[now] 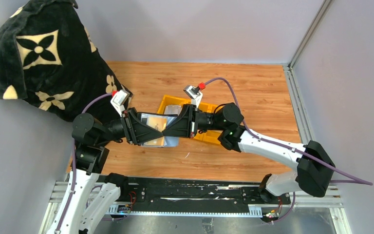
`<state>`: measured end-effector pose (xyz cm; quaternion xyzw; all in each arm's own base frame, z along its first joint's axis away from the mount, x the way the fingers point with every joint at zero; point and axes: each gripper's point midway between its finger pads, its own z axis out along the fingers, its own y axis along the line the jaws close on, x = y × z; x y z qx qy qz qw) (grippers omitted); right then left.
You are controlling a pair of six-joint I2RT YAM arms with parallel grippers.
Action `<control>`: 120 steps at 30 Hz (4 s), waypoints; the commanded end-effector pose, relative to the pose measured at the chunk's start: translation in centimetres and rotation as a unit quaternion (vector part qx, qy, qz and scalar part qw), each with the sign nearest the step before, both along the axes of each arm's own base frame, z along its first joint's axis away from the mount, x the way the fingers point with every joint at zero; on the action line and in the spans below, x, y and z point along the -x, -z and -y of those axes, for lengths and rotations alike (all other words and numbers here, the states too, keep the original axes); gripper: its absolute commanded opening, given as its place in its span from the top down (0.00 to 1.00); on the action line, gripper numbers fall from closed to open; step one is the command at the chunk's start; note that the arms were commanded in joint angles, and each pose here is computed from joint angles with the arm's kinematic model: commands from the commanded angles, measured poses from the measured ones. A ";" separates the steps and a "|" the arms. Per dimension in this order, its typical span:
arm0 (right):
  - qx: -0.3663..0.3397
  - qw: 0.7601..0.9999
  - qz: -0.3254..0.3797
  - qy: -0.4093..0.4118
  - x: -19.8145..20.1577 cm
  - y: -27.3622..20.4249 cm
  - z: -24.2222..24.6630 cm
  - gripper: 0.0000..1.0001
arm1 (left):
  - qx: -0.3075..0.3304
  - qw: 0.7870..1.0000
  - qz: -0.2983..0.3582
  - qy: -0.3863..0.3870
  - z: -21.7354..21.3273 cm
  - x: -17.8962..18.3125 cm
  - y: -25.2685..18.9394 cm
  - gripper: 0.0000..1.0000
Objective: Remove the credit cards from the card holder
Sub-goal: Remove the credit card from the card holder.
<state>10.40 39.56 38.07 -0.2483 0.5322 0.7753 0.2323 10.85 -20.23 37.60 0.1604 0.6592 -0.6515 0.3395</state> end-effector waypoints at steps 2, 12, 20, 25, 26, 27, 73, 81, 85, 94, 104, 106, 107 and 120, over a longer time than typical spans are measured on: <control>-0.010 1.000 0.009 -0.002 0.4 -0.4 0.3 1.00 | 0.038 0.999 0.021 0.027 0.0 1.6 -3.0 0.68; 0.005 1.000 -0.001 0.022 -0.2 0.6 1.4 1.00 | 0.043 0.998 0.029 0.034 -0.1 2.3 -4.3 0.73; 0.055 0.997 0.009 0.061 -0.7 2.0 2.1 1.00 | 0.043 0.998 0.031 0.037 -0.1 2.3 -4.5 0.74; 0.081 0.993 0.003 0.083 -1.2 3.1 2.4 1.00 | 0.045 0.998 0.033 0.037 -0.1 2.4 -4.7 0.77; 0.084 0.993 0.001 0.087 -1.3 3.3 2.4 1.00 | 0.045 0.998 0.032 0.037 -0.1 2.4 -4.7 0.78; 0.085 0.992 0.000 0.089 -1.5 3.4 2.3 1.00 | 0.045 0.998 0.034 0.037 -0.1 2.4 -4.8 0.79; -0.006 0.995 -0.025 0.093 -1.5 -0.6 3.6 1.00 | 0.025 0.999 0.034 0.012 -0.1 1.3 -3.8 0.90; -0.026 0.995 -0.026 0.092 -1.4 -1.2 3.7 0.80 | 0.027 0.999 0.032 0.009 -0.1 1.1 -3.9 0.90; -0.022 0.995 -0.029 0.096 -1.7 -1.0 3.5 0.66 | 0.026 0.999 0.035 0.011 -0.1 1.3 -4.0 0.90; -0.041 0.997 -0.015 0.067 -0.5 -2.7 2.8 0.55 | 0.023 0.999 0.037 0.004 -0.1 0.8 -3.9 0.90; -0.039 0.997 -0.012 0.059 0.1 -3.0 2.5 0.68 | -0.004 0.999 0.029 -0.027 -0.2 -0.3 -2.9 0.92; -0.037 0.998 -0.010 0.059 0.2 -3.0 2.5 0.77 | -0.008 0.999 0.027 -0.029 -0.2 -0.5 -2.7 0.92; -0.035 0.998 -0.011 0.059 0.2 -2.9 2.6 0.82 | -0.009 0.999 0.027 -0.029 -0.2 -0.6 -2.7 0.92; -0.025 0.996 -0.016 0.083 0.1 -1.5 4.3 1.00 | -0.014 0.999 0.033 -0.036 -0.3 -0.8 -3.0 0.92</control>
